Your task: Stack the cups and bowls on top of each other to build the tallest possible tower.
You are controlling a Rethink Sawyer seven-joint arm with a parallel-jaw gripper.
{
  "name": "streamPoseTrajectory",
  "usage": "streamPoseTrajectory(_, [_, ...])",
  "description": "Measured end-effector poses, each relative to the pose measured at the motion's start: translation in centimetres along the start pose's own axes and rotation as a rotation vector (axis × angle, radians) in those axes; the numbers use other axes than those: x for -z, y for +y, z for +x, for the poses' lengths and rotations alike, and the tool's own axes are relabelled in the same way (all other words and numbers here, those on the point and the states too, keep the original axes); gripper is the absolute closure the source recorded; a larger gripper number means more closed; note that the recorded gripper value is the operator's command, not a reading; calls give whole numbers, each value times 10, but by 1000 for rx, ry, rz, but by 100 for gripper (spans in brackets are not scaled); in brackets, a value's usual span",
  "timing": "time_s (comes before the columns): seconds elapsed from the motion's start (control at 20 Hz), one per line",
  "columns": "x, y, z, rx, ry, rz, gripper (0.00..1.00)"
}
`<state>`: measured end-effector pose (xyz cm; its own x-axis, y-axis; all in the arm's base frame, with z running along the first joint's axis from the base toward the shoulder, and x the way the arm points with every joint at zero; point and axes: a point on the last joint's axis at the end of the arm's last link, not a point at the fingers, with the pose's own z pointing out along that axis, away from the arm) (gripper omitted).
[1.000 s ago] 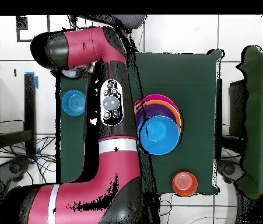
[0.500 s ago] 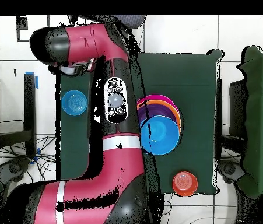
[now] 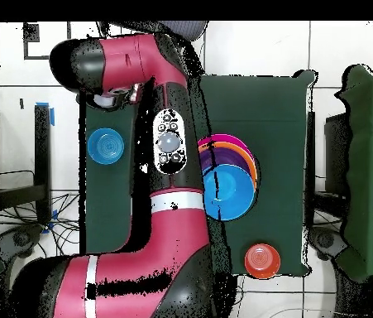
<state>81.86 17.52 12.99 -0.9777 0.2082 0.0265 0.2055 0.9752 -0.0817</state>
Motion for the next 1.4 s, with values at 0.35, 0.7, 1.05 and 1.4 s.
streamPoseTrajectory(0.35, [-4,-16,-5,50,-2,20,0])
streamPoseTrajectory(0.7, [-15,-38,-6,39,18,39,0])
streamPoseTrajectory(1.05, [-19,-45,-7,37,21,51,0])
streamPoseTrajectory(1.4, [-22,-45,-6,39,23,55,0])
